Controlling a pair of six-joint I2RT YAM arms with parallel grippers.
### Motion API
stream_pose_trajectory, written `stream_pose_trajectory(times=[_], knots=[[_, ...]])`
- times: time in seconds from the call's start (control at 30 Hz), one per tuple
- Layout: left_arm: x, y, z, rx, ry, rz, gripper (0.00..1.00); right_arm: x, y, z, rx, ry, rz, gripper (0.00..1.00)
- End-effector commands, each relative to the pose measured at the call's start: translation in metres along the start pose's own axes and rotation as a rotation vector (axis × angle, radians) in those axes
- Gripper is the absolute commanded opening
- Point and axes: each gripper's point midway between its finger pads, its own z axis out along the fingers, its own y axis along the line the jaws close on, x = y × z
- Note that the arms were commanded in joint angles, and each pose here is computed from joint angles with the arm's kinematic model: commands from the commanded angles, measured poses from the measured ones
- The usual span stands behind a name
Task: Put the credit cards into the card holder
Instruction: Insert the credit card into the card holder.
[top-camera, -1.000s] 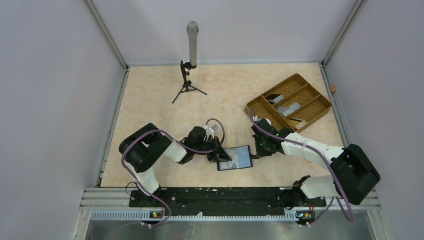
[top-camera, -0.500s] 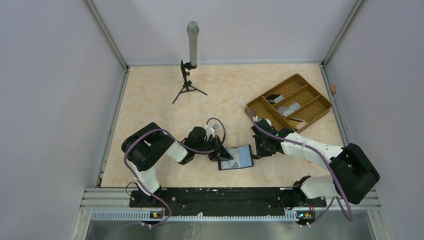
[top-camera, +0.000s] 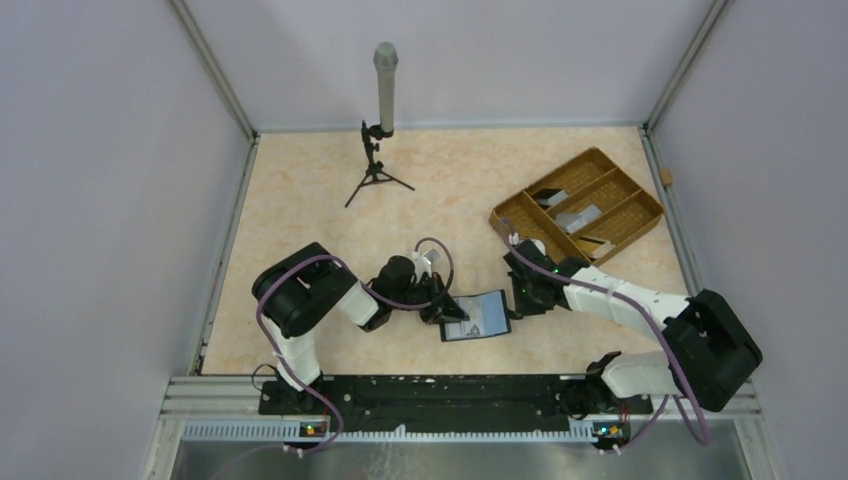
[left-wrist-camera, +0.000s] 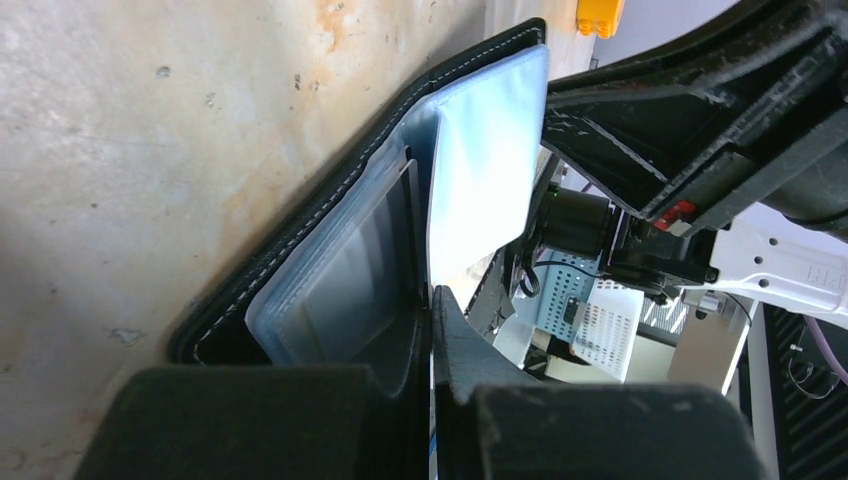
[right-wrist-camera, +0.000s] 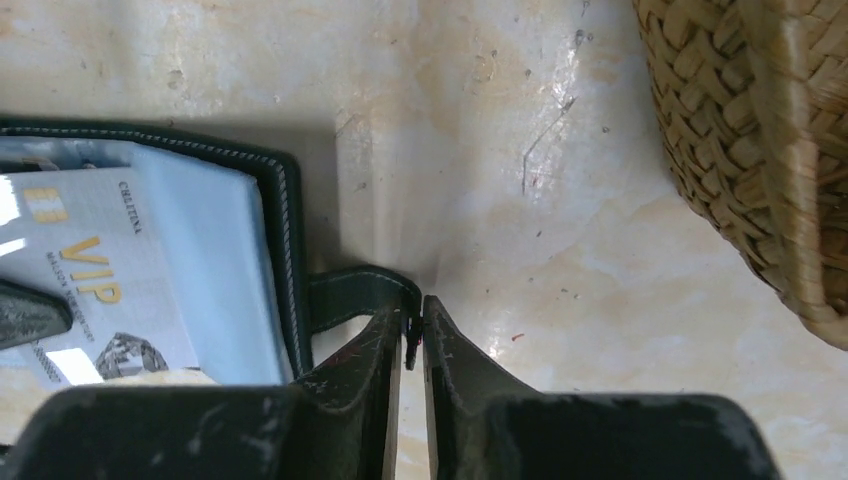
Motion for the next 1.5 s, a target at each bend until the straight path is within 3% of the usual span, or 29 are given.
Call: stream_pose_trajectory(times=[0.0, 0.13, 0.23, 0.43, 0.83, 1.07, 1.3, 1.47], knots=[[-0.003, 0.008, 0.000, -0.034, -0.028, 0.000, 0.00, -0.016, 0.008, -0.025, -0.045, -0.075, 0.033, 0.18], [-0.002, 0.009, 0.000, -0.044, -0.025, 0.002, 0.00, -0.021, 0.020, -0.044, -0.140, -0.122, 0.069, 0.39], [-0.002, 0.010, 0.000, -0.046, -0.025, 0.004, 0.00, -0.020, 0.033, -0.053, -0.238, -0.143, 0.086, 0.46], [-0.002, 0.009, 0.000, -0.043, -0.023, 0.009, 0.00, 0.006, 0.051, -0.041, -0.363, -0.057, 0.112, 0.45], [-0.001, 0.008, 0.000, -0.043, -0.015, 0.013, 0.00, 0.021, 0.046, -0.014, -0.325, -0.011, 0.128, 0.45], [0.000, 0.009, 0.000, -0.046, -0.014, 0.014, 0.00, 0.029, 0.032, 0.000, -0.246, 0.010, 0.135, 0.36], [-0.001, 0.009, -0.002, -0.051, -0.021, 0.015, 0.00, 0.037, 0.019, 0.007, -0.172, 0.032, 0.131, 0.07], [0.000, 0.012, -0.003, -0.065, -0.021, 0.008, 0.00, 0.038, 0.013, 0.009, -0.144, 0.027, 0.131, 0.00]])
